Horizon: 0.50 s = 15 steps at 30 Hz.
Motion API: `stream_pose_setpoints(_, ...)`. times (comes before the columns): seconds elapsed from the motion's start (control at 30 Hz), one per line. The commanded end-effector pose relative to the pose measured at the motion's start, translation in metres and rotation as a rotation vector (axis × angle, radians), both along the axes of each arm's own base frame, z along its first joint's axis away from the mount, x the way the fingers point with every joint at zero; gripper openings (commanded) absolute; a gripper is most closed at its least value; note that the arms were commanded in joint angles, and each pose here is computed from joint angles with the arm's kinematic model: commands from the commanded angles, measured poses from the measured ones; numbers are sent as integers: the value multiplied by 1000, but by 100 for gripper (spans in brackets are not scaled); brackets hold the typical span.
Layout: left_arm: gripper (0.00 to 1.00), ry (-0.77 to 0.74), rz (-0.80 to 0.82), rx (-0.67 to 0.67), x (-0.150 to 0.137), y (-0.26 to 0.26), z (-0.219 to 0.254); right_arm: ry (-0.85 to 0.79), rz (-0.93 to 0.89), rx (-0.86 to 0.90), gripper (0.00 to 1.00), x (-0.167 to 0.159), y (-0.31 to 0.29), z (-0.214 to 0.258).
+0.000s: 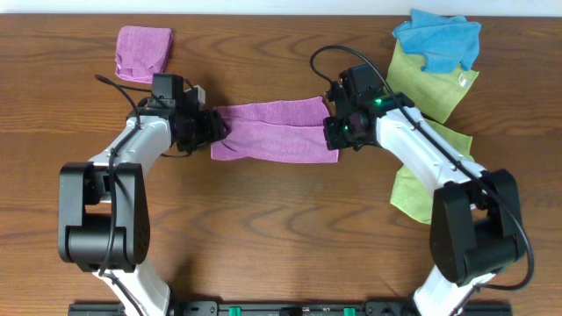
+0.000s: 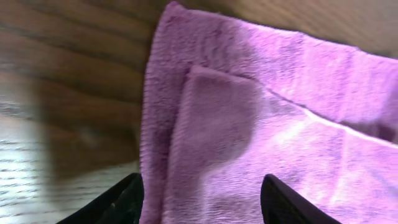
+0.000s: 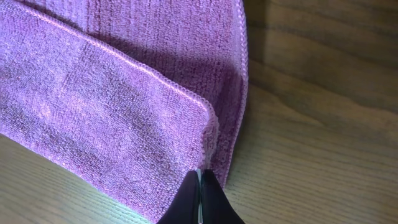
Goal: Fold the cloth
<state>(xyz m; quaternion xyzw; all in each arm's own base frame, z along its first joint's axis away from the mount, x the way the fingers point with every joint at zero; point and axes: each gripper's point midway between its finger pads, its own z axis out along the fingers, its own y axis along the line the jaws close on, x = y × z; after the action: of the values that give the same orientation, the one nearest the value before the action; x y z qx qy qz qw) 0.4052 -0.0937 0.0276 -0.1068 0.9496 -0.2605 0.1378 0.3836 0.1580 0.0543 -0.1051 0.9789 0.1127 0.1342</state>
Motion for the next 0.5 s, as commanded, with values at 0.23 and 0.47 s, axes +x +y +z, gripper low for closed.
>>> stream_pose_setpoints(0.23,43,32,32,-68,-2,-5,3,-25,14,-6,1,7,-4,5)
stream_pose_setpoints(0.47,6,54,24,-89,-7,-9,3,-25,17,-10,1,7,-4,5)
